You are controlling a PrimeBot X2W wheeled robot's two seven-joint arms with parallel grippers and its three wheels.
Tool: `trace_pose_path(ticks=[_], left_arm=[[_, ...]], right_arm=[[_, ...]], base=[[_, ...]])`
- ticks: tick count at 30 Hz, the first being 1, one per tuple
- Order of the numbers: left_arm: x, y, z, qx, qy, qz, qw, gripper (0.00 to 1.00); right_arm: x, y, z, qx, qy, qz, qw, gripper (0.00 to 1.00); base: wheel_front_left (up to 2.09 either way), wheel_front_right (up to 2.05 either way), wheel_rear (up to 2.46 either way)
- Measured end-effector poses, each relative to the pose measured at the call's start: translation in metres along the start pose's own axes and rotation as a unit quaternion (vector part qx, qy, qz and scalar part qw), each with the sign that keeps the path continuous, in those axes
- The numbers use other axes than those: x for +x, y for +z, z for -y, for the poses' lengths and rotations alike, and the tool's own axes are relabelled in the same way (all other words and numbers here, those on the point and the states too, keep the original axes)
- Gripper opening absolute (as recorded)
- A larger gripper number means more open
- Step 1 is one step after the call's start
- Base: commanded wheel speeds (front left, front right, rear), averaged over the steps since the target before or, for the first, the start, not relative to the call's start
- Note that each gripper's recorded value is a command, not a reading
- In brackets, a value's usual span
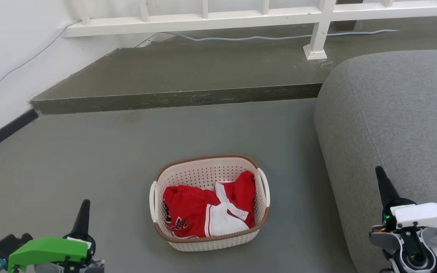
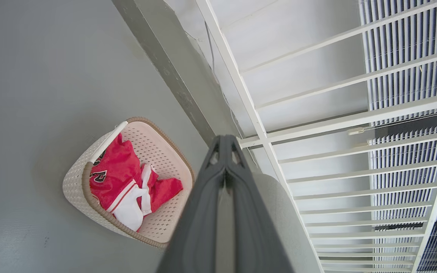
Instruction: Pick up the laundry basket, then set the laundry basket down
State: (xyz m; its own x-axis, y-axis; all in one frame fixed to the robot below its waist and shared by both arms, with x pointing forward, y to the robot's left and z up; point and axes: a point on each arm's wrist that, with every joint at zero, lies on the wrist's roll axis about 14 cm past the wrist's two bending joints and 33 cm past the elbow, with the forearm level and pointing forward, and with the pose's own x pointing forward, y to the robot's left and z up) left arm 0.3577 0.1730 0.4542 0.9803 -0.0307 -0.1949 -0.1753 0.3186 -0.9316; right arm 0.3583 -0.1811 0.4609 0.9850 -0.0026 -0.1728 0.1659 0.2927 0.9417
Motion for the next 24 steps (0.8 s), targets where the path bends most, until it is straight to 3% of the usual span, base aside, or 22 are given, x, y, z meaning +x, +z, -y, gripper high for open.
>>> trace_pose_path(ticks=[24], left_arm=[[0.009,0.016,0.016,-0.15,-0.041,0.006,0.988,0.0]], right_arm=[[0.01,0.024,-0.011,0.144,0.032,0.017,0.989,0.0]], base=[[0.0,0.0,0.0]])
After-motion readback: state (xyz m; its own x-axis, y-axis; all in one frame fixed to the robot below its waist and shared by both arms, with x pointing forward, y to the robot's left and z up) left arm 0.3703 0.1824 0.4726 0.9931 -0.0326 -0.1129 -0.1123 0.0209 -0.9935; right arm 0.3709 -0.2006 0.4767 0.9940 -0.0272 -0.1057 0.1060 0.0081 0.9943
